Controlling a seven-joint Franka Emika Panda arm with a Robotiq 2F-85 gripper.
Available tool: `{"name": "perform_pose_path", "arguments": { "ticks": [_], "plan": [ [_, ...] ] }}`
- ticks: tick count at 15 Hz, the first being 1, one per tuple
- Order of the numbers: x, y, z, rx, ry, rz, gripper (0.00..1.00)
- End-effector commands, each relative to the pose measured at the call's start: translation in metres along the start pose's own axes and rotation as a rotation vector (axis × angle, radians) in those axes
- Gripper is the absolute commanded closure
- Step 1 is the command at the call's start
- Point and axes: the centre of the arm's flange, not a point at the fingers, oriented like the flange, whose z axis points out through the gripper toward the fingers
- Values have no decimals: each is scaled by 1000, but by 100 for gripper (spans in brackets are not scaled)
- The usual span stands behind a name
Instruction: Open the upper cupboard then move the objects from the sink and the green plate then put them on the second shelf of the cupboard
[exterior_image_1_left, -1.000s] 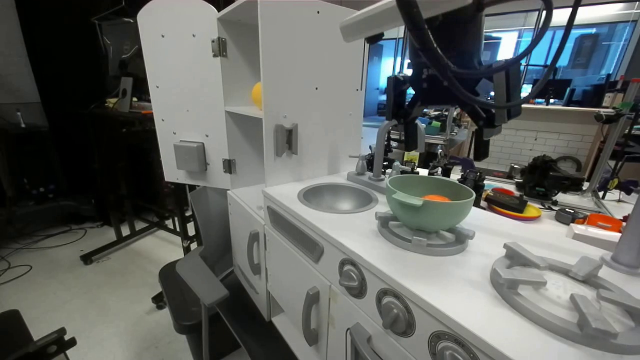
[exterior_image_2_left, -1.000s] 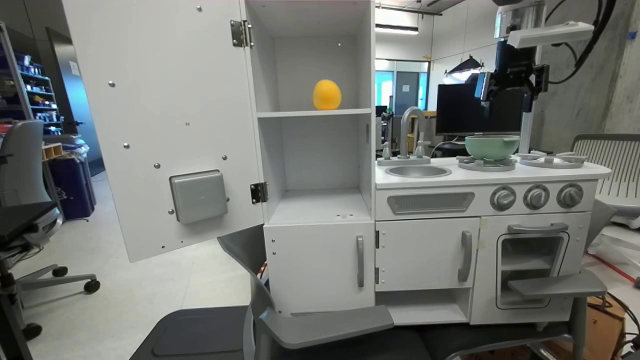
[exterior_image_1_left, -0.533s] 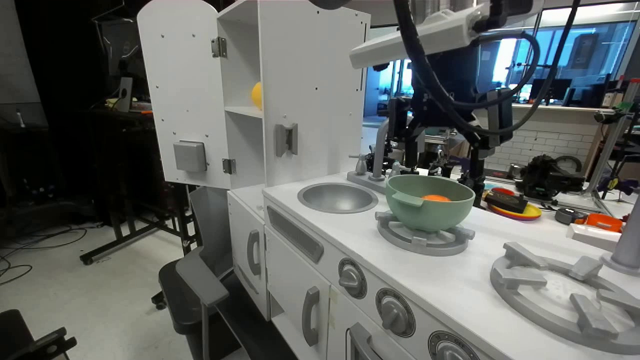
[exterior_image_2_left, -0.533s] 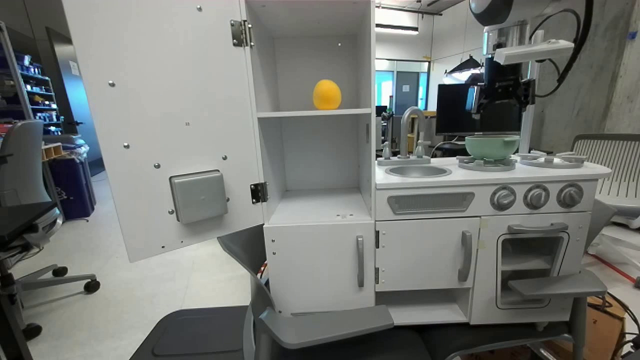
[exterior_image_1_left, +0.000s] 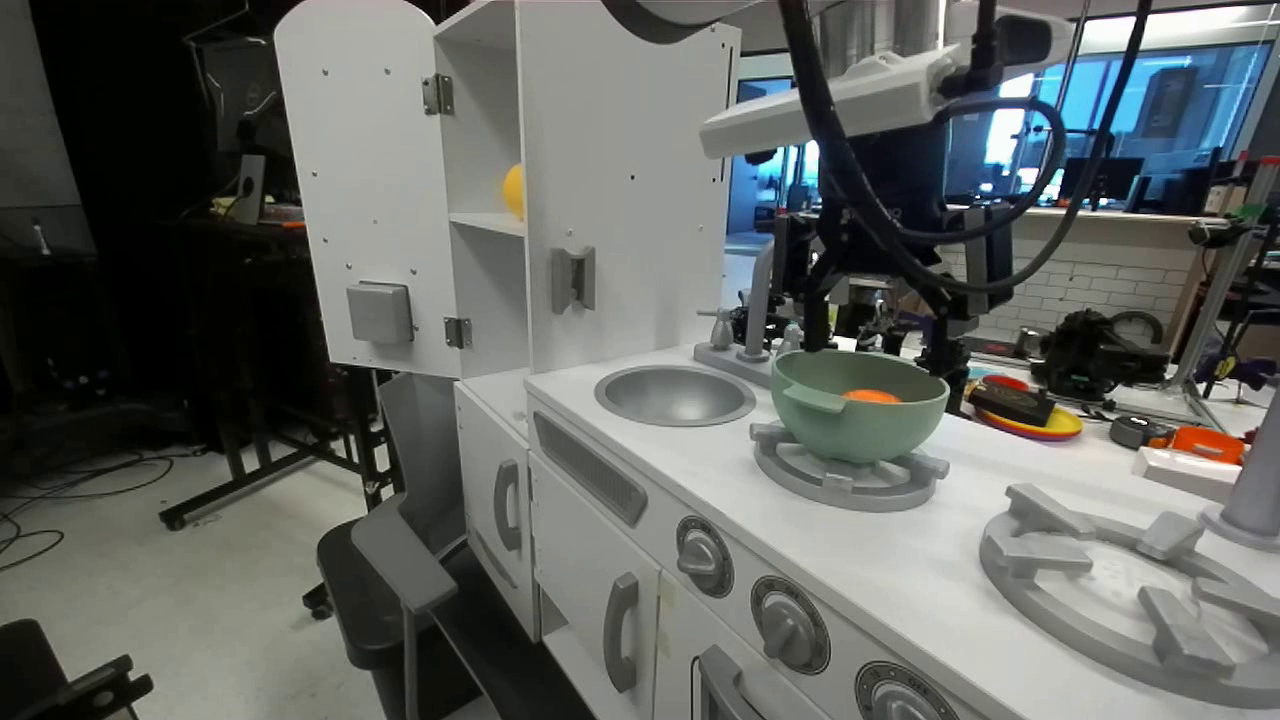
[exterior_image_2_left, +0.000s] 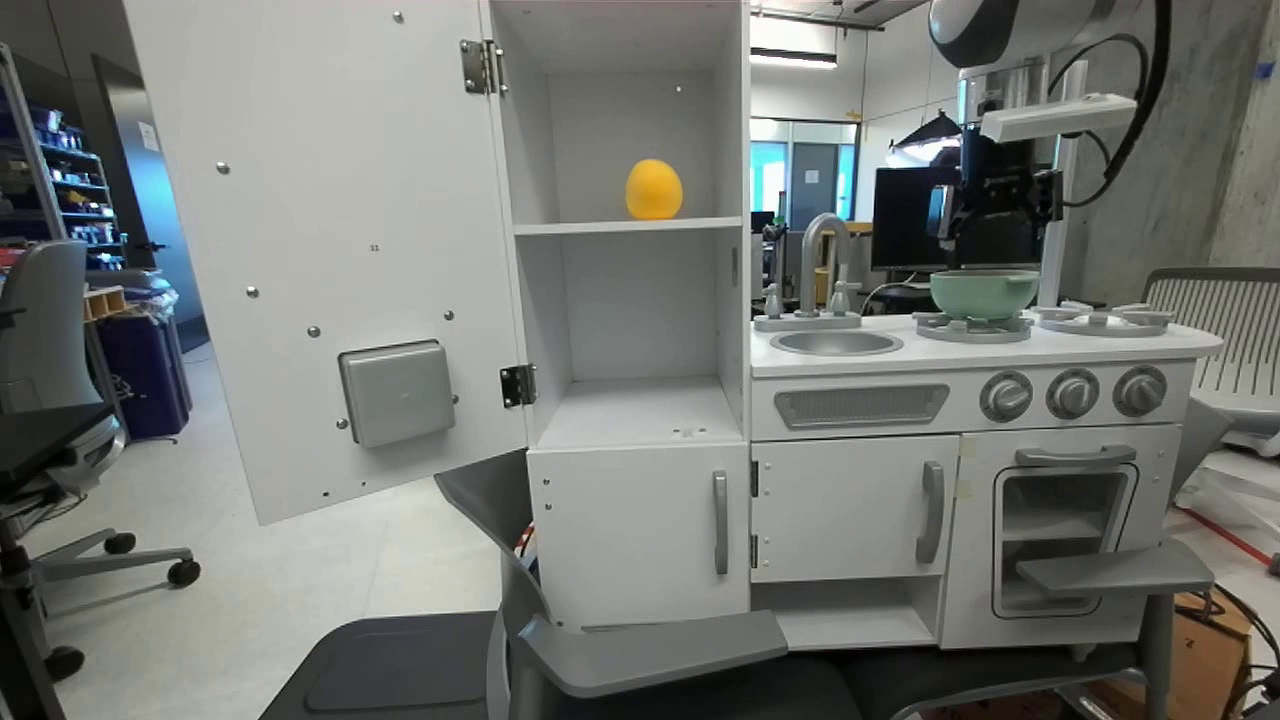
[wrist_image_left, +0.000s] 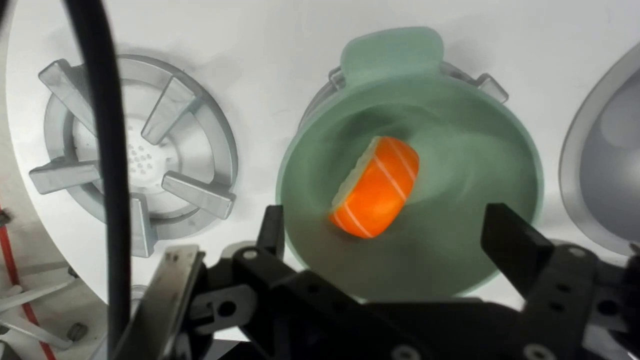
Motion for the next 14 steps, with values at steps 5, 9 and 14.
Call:
{"name": "perform_pose_path", "arguments": {
  "ticks": [5, 9, 14],
  "plan": [
    [9, -6, 10, 16, -37, -24, 0],
    [10, -8, 15, 21, -33, -32, 0],
    [4, -15, -5, 24, -19, -49, 0]
  ]
}}
